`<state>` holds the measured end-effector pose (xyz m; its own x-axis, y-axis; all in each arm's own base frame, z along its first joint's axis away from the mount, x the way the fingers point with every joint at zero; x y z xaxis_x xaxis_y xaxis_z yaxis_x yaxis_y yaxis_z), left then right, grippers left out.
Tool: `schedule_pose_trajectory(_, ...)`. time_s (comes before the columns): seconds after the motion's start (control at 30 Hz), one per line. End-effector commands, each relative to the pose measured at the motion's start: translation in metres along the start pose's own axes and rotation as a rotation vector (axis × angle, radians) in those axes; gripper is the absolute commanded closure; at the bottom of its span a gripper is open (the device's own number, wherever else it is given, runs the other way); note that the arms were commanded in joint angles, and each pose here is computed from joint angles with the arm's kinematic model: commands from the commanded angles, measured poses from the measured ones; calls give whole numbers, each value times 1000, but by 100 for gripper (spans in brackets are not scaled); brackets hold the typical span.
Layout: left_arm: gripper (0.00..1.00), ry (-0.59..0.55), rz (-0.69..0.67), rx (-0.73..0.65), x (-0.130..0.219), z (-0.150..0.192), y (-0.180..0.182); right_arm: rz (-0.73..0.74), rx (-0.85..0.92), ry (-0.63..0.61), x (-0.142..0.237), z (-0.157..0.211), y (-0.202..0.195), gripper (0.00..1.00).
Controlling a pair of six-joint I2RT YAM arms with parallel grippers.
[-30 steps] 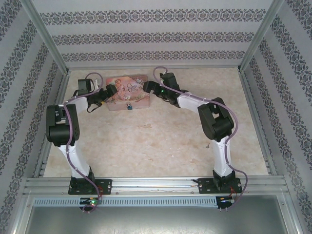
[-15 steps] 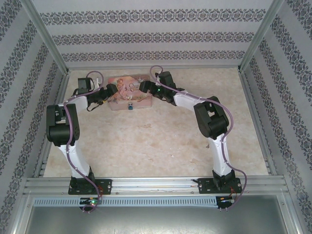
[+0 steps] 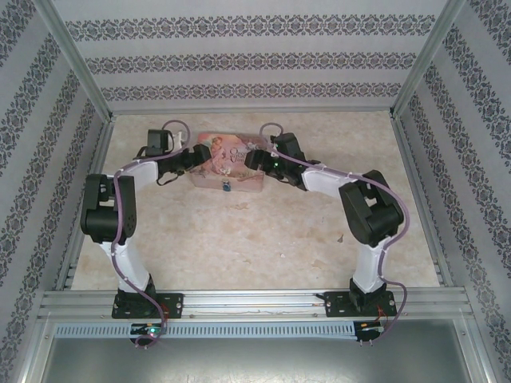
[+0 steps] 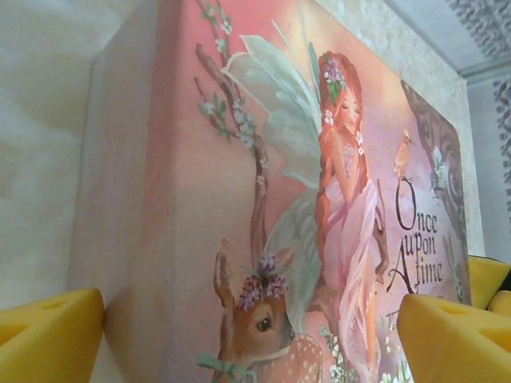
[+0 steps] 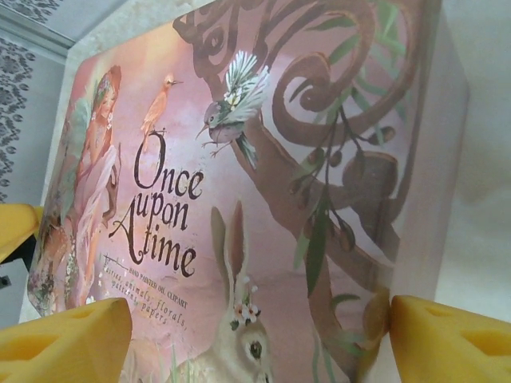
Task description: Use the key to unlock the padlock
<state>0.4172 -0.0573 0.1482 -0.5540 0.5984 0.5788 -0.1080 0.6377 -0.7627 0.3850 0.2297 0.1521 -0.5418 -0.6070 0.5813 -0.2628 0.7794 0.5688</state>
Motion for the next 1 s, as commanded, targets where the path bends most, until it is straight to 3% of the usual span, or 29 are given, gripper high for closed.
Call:
schedule_pose_trajectory(0.0, 8, 136, 98, -62, -10, 38, -36, -90, 45, -15, 22, 9, 21, 20)
schedule_pose_trajectory(0.53, 8, 220, 116, -139, -54, 106, -85, 65, 54, -18, 113, 71, -7, 20)
schedule_pose_trajectory(0.8, 6, 187, 59, -151, -53, 108, -84, 148, 55, -7, 130, 83, -17, 19)
schedule_pose_trajectory(0.97, 2, 150, 13, -192, -44, 94, -91, 253, 80, -8, 145, 77, -20, 11)
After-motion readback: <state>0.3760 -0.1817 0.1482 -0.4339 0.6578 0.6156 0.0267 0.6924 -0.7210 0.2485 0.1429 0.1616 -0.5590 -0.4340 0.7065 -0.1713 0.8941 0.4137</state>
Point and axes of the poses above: each hand's point on the last joint's axis, 136 mm out from that joint toward the fingers, its own x axis back along the fingers, its own y axis along the line the jaws close on, z = x × y, the point moved 9 cm from there along x, back along the fingers, and after that the axes turned 11 degrees about x, right-handed, at the moved point
